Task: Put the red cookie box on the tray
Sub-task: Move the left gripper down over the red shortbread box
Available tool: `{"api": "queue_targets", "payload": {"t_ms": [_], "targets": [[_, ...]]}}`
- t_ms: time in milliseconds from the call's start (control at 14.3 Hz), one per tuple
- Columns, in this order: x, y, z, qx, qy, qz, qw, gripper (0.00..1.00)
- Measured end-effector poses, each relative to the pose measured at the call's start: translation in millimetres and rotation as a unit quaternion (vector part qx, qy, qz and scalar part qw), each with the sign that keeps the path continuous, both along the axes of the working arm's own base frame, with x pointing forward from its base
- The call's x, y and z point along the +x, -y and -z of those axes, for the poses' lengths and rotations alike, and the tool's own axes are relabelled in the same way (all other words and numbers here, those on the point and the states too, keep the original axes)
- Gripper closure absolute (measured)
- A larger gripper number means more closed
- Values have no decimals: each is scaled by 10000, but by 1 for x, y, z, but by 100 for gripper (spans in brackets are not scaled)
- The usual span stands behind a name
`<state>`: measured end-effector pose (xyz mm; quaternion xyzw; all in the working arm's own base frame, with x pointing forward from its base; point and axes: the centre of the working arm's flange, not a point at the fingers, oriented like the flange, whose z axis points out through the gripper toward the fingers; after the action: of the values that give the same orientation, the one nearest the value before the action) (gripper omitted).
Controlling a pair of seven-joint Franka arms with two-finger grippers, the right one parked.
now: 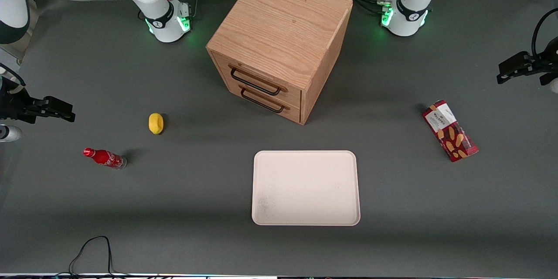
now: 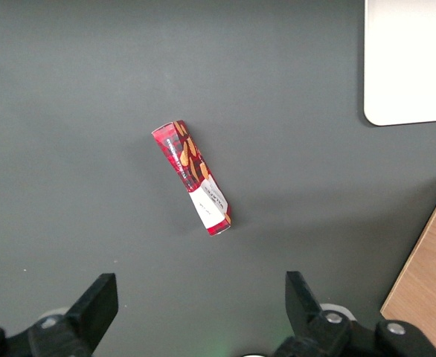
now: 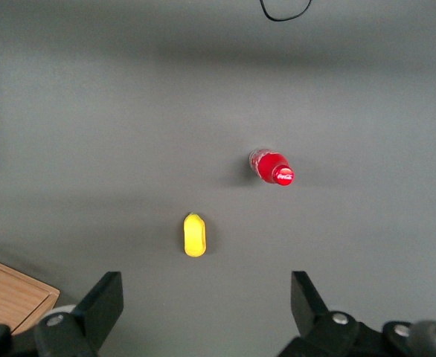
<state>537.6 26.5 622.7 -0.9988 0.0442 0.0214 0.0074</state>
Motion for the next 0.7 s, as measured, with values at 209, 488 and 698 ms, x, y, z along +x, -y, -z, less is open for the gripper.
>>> {"api": "queue_targets", "payload": {"t_ms": [209,488,698], "targets": [[0,0,-2,-7,9,54,10000,0],[3,-3,17,5,-179,25,9998,0],[19,-27,89,50,-231,-478,9986,0]]}}
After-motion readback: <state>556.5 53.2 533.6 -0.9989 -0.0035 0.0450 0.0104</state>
